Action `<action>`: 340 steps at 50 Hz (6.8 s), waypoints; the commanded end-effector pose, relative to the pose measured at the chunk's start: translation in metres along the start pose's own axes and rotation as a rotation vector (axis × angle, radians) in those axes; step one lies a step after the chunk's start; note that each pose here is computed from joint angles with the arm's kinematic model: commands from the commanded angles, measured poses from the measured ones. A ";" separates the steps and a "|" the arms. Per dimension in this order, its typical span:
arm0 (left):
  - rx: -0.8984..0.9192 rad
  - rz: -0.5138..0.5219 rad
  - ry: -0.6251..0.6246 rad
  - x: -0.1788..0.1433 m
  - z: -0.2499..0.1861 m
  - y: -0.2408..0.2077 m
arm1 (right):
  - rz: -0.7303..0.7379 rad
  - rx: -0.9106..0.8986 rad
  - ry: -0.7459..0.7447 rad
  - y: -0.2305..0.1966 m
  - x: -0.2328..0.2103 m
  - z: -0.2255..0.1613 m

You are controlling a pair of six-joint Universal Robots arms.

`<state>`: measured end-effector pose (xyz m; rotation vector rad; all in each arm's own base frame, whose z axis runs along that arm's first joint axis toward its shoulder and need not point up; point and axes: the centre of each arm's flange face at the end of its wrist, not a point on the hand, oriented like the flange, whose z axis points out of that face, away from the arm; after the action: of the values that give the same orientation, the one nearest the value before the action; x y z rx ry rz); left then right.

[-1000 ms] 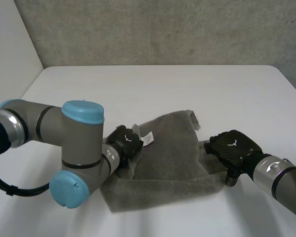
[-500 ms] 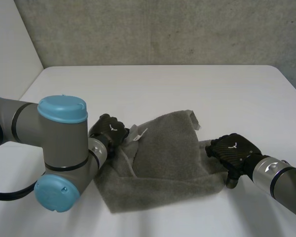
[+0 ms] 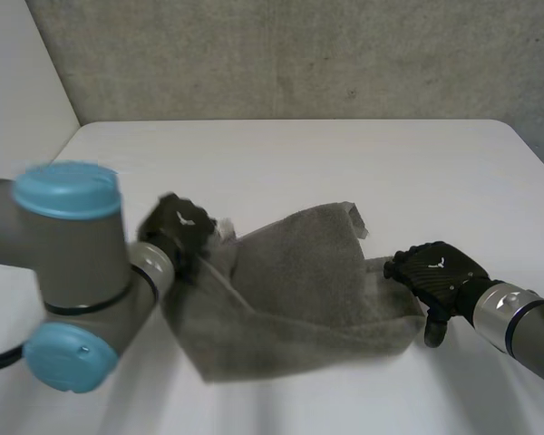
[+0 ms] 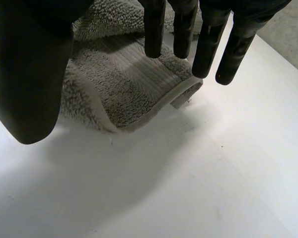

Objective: Fold the towel.

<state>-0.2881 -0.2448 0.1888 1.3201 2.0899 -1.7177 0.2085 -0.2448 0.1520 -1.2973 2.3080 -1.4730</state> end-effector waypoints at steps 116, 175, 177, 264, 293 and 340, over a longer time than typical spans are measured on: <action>0.135 -0.551 -0.251 -0.073 0.060 0.094 | -0.157 0.164 0.113 -0.041 -0.019 0.049; -0.008 -0.185 0.105 -0.002 -0.014 0.081 | -0.041 0.131 0.125 -0.023 -0.013 0.040; -0.020 -0.193 0.091 -0.006 -0.012 0.085 | -0.042 0.131 0.124 -0.024 -0.013 0.040; 0.462 -0.238 -0.387 -0.140 -0.085 -0.038 | -0.045 0.622 0.485 -0.184 0.082 -0.138; 0.185 -0.222 -0.172 -0.155 0.078 -0.011 | -0.164 0.345 0.426 -0.172 0.109 0.029; 0.003 -0.177 -0.067 -0.050 0.099 0.125 | -0.111 0.077 0.228 -0.025 0.032 0.094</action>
<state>-0.2223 -0.3698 0.1094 0.9971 2.2272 -1.9515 0.2540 -0.3465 0.1532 -1.2934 2.2557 -1.9260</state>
